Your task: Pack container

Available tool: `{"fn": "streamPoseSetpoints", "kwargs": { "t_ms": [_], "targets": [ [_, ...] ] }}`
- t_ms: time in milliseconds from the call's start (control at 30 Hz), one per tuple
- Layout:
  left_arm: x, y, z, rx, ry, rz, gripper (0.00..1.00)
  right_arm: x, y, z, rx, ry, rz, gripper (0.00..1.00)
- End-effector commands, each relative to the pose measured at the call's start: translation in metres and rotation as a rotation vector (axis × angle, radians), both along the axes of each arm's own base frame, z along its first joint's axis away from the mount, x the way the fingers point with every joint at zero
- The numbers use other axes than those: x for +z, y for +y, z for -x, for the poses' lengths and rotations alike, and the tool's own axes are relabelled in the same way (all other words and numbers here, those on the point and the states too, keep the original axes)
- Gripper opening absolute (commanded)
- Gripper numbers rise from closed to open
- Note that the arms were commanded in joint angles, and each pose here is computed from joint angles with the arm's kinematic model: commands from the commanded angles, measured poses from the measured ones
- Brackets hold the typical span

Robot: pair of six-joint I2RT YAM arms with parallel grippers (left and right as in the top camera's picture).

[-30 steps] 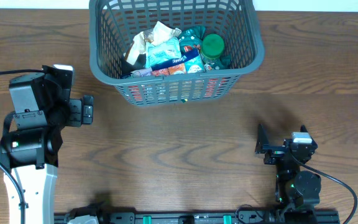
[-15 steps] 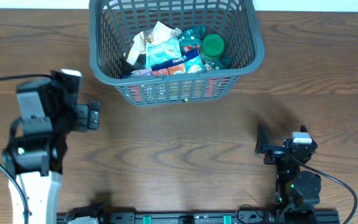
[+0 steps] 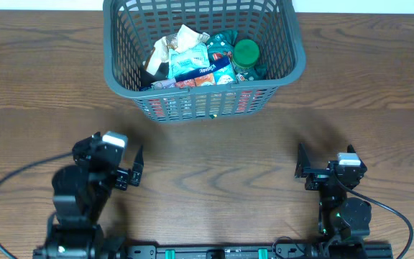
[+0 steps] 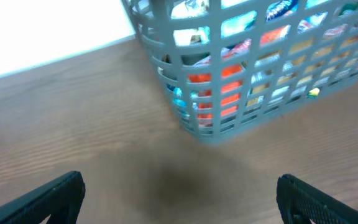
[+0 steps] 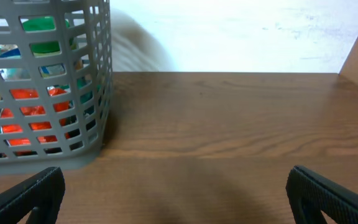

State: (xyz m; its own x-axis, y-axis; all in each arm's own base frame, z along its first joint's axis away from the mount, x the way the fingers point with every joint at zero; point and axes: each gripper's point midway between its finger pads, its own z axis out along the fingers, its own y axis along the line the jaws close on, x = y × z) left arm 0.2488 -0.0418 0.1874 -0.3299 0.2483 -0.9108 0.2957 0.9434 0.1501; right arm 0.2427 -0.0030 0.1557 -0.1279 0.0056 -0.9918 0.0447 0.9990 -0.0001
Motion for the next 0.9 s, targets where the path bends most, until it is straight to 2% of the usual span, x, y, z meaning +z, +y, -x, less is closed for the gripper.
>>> {"fn": "streamPoseSetpoints", "kwargs": {
  "t_ms": [0,167,300,633,867],
  "targets": [
    [0.002,-0.006,0.001,-0.024,-0.104,0.026,0.99,-0.002,0.002,0.0,0.01,0.0,0.012,0.99],
    [0.015,-0.007,-0.004,-0.027,-0.32,0.035,0.99,-0.002,0.002,0.0,0.011,0.0,0.011,0.99],
    [0.009,-0.007,-0.002,-0.027,-0.4,0.039,0.99,-0.002,0.002,0.0,0.01,0.0,0.011,0.99],
    [-0.009,-0.005,0.006,-0.007,-0.401,0.087,0.99,-0.002,0.002,0.0,0.01,0.0,0.012,0.99],
    [-0.022,0.007,0.005,0.113,-0.306,0.285,0.99,-0.002,0.002,0.0,0.01,0.0,0.011,0.99]
  ]
}}
